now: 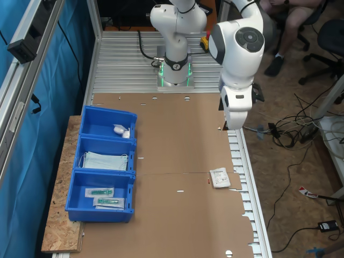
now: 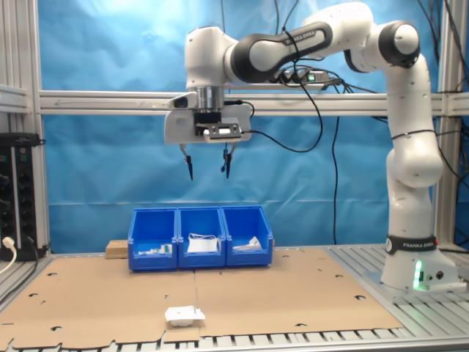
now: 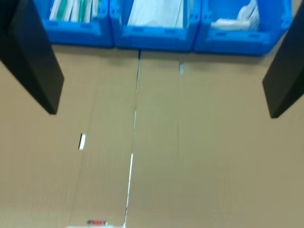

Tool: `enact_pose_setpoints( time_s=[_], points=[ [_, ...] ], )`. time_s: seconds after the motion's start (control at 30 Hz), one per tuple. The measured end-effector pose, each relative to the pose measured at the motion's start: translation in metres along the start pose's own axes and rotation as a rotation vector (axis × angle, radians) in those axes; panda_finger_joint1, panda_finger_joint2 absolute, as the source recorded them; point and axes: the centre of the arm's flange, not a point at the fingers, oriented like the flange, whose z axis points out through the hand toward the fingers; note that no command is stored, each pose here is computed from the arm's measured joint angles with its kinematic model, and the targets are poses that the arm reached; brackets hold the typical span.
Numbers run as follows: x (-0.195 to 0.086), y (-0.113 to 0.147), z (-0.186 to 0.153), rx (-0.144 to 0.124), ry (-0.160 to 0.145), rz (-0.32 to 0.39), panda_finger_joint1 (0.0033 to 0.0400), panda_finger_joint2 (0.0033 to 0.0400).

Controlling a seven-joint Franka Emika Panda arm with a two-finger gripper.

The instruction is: Pick and place sorting task of medical equipment.

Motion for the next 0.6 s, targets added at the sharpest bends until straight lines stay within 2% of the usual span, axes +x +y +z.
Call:
enact_pose_setpoints(
  time_s=[0.1,0.13,0.37,0.6],
  points=[
    [0.006,0.004,0.014,0.015,0.003,-0.006,0.04,0.04],
    [0.01,0.007,0.028,0.031,0.005,-0.01,0.04,0.04],
    [0.02,0.016,0.071,0.081,0.004,-0.024,0.04,0.04],
    [0.027,0.022,0.102,0.11,0.008,-0.029,0.04,0.04]
  ],
)
